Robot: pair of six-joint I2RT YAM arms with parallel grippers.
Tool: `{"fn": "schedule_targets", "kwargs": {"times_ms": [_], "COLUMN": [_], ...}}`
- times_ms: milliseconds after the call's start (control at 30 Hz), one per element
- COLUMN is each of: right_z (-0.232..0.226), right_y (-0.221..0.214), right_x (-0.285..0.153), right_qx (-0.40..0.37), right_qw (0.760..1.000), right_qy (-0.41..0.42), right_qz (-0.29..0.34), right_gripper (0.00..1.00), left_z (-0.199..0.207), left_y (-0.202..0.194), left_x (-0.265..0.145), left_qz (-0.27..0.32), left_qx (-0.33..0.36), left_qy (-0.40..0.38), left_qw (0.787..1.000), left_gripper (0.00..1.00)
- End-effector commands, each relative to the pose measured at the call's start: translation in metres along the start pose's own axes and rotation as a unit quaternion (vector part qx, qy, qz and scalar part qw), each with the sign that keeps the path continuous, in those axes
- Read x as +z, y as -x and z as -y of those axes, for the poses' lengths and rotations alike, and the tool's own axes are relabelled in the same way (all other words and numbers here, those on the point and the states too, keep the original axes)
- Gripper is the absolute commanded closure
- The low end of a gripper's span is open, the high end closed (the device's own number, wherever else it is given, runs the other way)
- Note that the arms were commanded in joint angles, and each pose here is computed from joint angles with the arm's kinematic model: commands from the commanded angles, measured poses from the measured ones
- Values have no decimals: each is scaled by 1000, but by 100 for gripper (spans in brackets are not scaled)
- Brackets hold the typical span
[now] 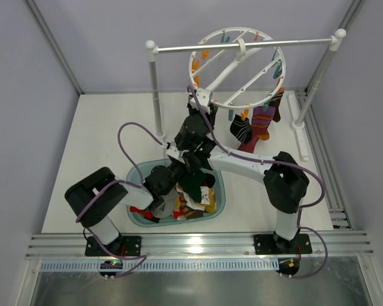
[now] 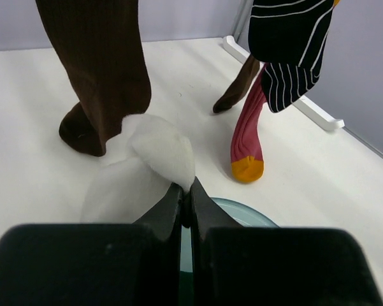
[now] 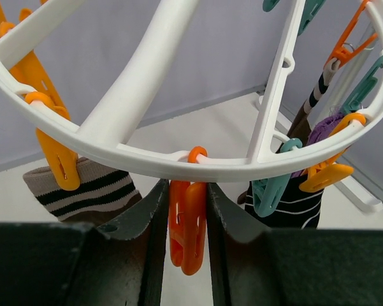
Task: Remove the socks clipped to the hanger
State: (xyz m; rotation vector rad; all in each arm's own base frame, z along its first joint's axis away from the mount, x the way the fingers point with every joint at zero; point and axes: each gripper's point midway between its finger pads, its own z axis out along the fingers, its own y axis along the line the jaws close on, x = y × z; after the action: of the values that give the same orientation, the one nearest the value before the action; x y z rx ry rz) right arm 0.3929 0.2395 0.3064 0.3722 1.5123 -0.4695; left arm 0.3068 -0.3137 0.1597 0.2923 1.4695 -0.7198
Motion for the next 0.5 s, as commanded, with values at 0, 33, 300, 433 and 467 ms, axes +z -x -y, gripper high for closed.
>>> {"fn": "schedule_targets", "kwargs": {"times_ms": [0, 33, 300, 433, 467], "right_z": [6, 6, 10, 12, 12], "right_y": [15, 14, 12, 8, 8], "right_x": [0, 0, -15, -21, -24], "right_qx": [38, 35, 7, 5, 5], "right_qw": [999, 999, 1000, 1000, 1000], "right_qy": [-24, -25, -19, -11, -6], "right_qz": [-2, -2, 2, 3, 4], "right_gripper": [96, 96, 0, 0, 0], "left_z": [14, 13, -3, -6, -6], "left_y": [59, 59, 70, 77, 78], "left_x": [4, 4, -9, -16, -18], "left_qz": [115, 116, 129, 137, 138], "left_qx": [-24, -25, -15, -18, -19], "left_qy": [-23, -20, 15, 22, 23], "left_qw": [993, 993, 991, 990, 990], "left_gripper": [100, 100, 100, 100, 100]}}
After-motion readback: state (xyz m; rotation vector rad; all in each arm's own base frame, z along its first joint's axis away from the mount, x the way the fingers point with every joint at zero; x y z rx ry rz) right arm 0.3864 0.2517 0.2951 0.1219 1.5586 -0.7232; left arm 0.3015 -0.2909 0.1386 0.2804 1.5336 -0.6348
